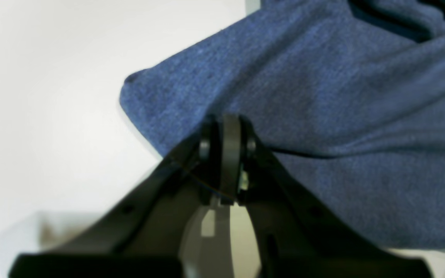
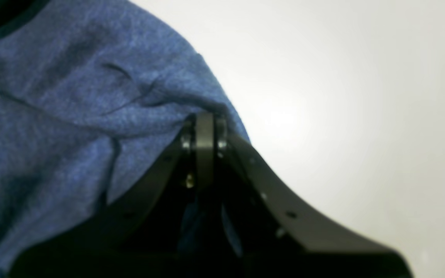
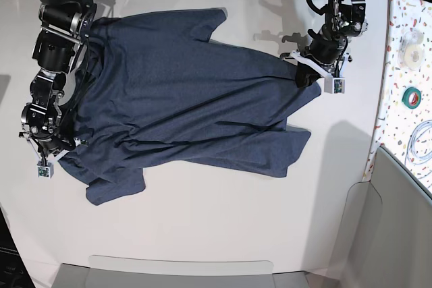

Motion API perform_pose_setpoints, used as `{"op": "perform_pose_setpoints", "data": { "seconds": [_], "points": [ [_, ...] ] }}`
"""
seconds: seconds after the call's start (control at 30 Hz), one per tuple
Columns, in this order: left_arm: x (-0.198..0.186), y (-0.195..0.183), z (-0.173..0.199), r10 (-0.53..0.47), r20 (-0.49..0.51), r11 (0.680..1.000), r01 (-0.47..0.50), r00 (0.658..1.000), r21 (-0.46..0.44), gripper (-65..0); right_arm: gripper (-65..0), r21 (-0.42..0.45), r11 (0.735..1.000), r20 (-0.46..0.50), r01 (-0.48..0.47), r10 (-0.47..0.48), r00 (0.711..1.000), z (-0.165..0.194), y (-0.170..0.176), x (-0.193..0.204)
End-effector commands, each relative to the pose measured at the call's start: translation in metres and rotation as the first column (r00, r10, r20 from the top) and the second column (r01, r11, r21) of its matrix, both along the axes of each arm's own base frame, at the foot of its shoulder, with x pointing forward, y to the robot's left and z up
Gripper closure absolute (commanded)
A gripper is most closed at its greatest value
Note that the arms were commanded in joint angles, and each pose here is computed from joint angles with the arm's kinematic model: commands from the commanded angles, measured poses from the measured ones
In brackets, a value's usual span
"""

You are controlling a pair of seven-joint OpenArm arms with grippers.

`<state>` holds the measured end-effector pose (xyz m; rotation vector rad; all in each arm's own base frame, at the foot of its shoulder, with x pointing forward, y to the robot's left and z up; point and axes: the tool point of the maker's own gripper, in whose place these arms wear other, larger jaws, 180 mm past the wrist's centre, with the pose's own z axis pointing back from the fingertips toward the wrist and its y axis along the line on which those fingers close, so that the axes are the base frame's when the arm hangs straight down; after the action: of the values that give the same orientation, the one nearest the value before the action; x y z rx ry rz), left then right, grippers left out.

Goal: Layout the t-shirt on the table in an organized manner, then fold the t-shirt properly

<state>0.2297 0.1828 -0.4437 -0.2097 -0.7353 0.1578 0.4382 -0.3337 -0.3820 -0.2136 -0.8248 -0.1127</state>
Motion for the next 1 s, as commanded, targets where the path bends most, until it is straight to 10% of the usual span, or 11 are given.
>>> {"op": "perform_pose_setpoints", "data": {
  "seconds": [0.0,0.7,0.97],
  "points": [
    [-0.053,0.020,-0.036,0.025,-0.243,0.995,-0.002,0.970,0.095,-4.0,0.0,-0.040,0.998,0.031,0.041,-0.040,0.999,0.017,-0.017,0.006],
    [-0.060,0.014,-0.035,0.013,-0.247,0.996,0.009,0.969,0.088,-4.0,-4.1,0.071,0.950,0.258,0.303,-0.311,0.915,0.094,-0.089,0.013],
    [-0.059,0.016,-0.035,0.018,-0.247,0.996,0.005,0.969,0.091,-4.0,0.0,0.292,0.955,0.198,0.049,-0.111,0.974,0.096,0.021,-0.034]
  ]
}}
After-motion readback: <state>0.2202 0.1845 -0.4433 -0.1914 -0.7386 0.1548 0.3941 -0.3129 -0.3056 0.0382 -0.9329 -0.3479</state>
